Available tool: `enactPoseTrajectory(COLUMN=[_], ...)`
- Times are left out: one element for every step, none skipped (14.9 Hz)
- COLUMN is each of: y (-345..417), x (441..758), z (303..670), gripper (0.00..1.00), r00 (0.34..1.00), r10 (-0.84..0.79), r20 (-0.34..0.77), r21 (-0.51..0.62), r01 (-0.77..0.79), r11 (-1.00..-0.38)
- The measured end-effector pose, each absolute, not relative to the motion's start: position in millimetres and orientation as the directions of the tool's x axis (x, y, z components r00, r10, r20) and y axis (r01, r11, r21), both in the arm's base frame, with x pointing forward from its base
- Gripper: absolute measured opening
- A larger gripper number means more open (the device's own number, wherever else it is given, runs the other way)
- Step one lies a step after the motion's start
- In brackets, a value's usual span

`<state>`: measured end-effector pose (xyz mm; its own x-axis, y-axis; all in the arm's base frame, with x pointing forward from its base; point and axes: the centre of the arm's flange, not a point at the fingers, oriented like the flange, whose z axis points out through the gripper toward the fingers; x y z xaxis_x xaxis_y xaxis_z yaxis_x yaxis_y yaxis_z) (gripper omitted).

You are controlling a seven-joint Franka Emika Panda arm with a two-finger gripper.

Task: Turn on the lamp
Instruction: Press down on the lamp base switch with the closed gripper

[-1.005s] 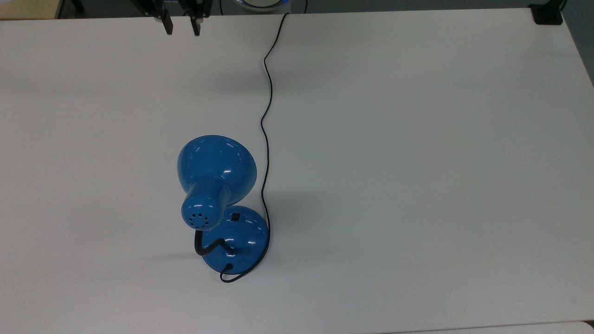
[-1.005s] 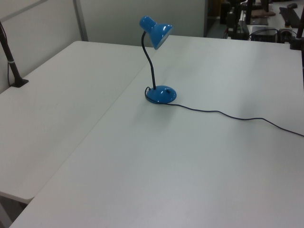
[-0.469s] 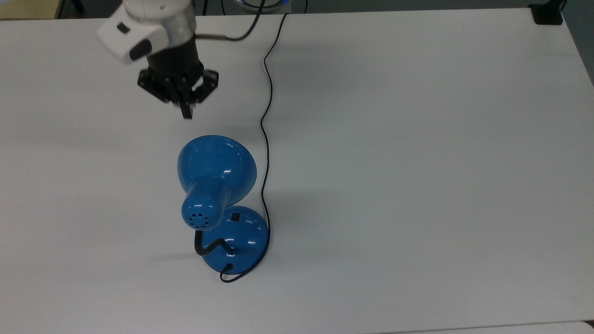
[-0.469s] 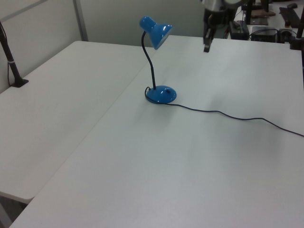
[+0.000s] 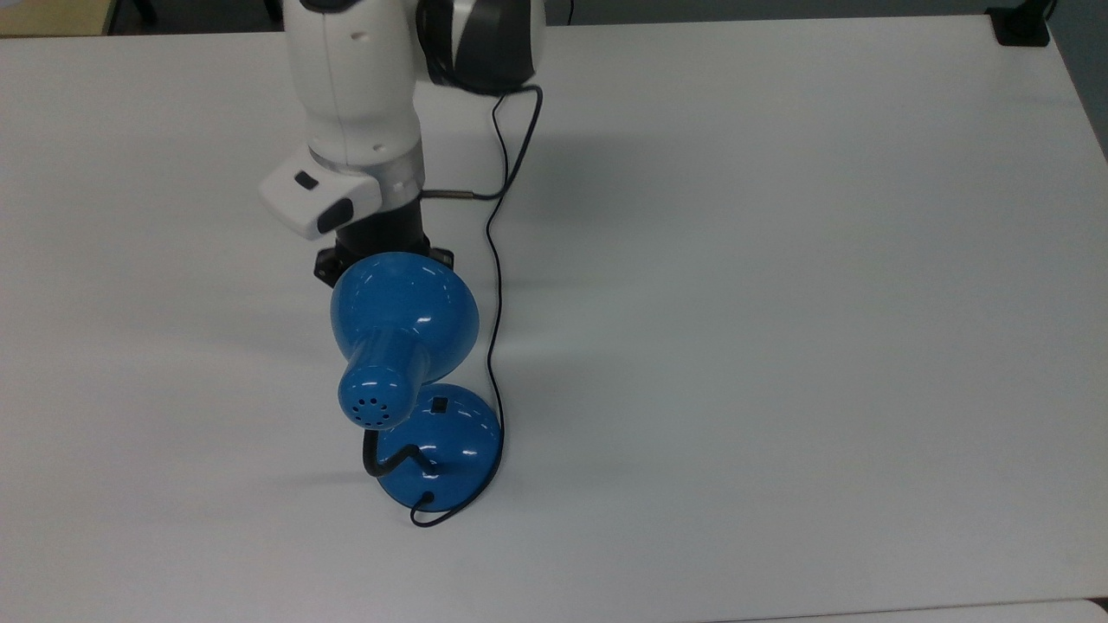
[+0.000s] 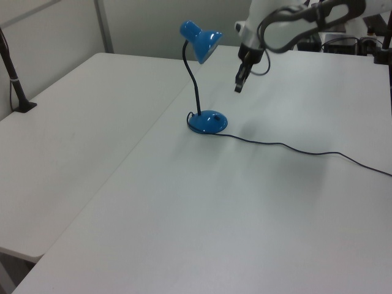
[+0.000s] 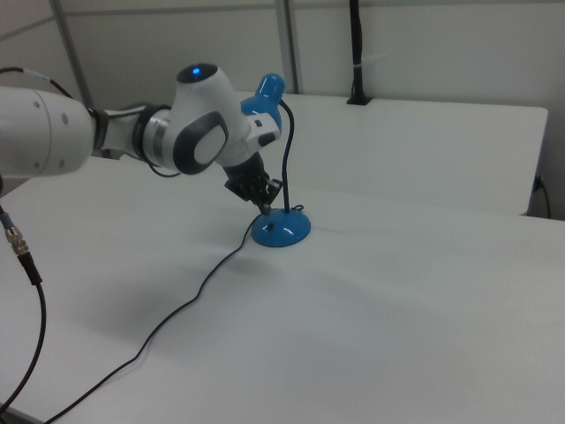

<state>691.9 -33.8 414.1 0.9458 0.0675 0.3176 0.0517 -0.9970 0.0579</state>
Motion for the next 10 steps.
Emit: enactPoseTrajectory(y=[-30.5, -27.6, -24.9, -22.6, -20.8, -19.1, -18.0, -16.9, -15.3, -13.7], x=[696.2, 700.0, 703.3, 706.0, 708.1, 709.6, 710.8, 711.7, 712.6, 713.7], z=[406.3, 399.9, 393.8, 388.1, 382.8, 377.8, 373.3, 369.4, 365.4, 360.8], gripper=[0.01, 0.01, 0.01, 0.01, 0.01, 0.01, 0.01, 0.01, 0.01, 0.01], r00=[0.939, 0.933, 0.926, 0.92, 0.916, 0.914, 0.913, 0.912, 0.912, 0.911], r10=[0.063, 0.059, 0.053, 0.05, 0.049, 0.05, 0.052, 0.054, 0.057, 0.059], r20=[0.337, 0.356, 0.374, 0.389, 0.398, 0.403, 0.405, 0.406, 0.406, 0.408], r21=[0.062, 0.066, 0.069, 0.072, 0.074, 0.077, 0.079, 0.082, 0.084, 0.086], r01=[0.045, 0.038, 0.029, 0.024, 0.021, 0.021, 0.022, 0.023, 0.025, 0.026], r11=[-0.997, -0.997, -0.997, -0.997, -0.997, -0.997, -0.997, -0.996, -0.996, -0.996])
